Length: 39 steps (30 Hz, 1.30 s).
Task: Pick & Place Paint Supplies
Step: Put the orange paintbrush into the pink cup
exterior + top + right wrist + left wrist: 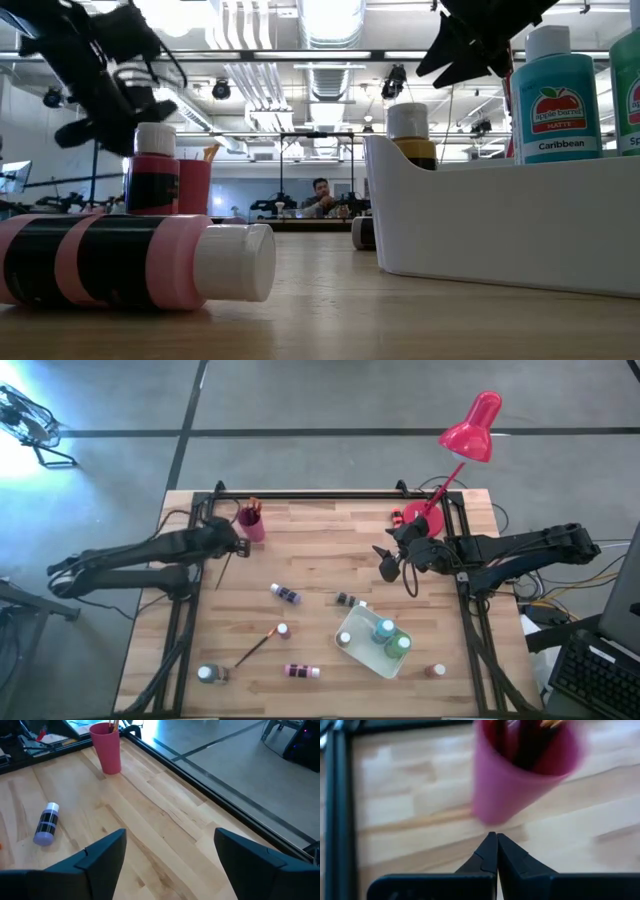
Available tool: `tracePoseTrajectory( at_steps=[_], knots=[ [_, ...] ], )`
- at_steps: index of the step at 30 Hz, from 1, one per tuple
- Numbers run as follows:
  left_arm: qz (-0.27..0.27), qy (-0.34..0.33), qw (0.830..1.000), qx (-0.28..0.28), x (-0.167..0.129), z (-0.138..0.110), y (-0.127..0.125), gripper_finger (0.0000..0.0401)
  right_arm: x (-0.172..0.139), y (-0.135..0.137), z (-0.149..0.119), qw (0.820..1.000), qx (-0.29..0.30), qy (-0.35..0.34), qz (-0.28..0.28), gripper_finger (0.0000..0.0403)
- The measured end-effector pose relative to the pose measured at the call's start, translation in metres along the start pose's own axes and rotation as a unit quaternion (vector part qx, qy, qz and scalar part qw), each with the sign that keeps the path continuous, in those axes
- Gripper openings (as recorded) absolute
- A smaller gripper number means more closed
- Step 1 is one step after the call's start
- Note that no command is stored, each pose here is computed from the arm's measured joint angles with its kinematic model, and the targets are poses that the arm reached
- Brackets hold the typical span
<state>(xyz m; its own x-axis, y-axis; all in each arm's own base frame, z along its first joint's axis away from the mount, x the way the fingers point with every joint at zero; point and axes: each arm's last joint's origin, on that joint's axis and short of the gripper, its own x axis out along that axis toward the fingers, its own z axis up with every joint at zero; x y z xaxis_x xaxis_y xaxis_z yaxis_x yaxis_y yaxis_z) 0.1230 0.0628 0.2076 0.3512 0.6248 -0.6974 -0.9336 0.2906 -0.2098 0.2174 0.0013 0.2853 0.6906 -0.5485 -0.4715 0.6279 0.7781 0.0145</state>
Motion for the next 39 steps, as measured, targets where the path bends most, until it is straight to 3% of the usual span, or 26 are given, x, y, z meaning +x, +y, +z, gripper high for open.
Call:
tracePoseTrajectory(
  at_steps=[6, 9, 12, 24, 33, 39],
  knots=[
    [-0.133, -0.105, 0.985, 0.012, -0.031, 0.018, -0.015, 0.0, 0.0, 0.0, 0.0, 1.0, 0.0, 0.0, 0.0, 0.0313],
    [-0.194, -0.174, 0.965, 0.039, -0.043, 0.027, -0.023, 0.0, 0.0, 0.0, 0.0, 1.0, 0.0, 0.0, 0.0, 0.0318],
    [-0.22, -0.237, 0.943, 0.073, -0.049, 0.034, -0.029, 0.0, 0.0, 0.0, 0.0, 1.0, 0.0, 0.0, 0.0, 0.032],
    [-0.236, -0.447, 0.853, 0.129, -0.06, 0.056, -0.04, 0.0, 0.0, 0.0, 0.0, 1.0, 0.0, 0.0, 0.0, 0.029],
    [-0.19, -0.476, 0.842, 0.167, -0.035, 0.073, -0.038, 0.0, 0.0, 0.0, 0.0, 1.0, 0.0, -0.001, 0.0, 0.0306],
    [-0.171, -0.495, 0.836, 0.163, -0.009, 0.074, -0.023, 0.0, 0.0, 0.0, 0.0, 1.0, 0.0, 0.0, 0.0, 0.0324]
  ],
)
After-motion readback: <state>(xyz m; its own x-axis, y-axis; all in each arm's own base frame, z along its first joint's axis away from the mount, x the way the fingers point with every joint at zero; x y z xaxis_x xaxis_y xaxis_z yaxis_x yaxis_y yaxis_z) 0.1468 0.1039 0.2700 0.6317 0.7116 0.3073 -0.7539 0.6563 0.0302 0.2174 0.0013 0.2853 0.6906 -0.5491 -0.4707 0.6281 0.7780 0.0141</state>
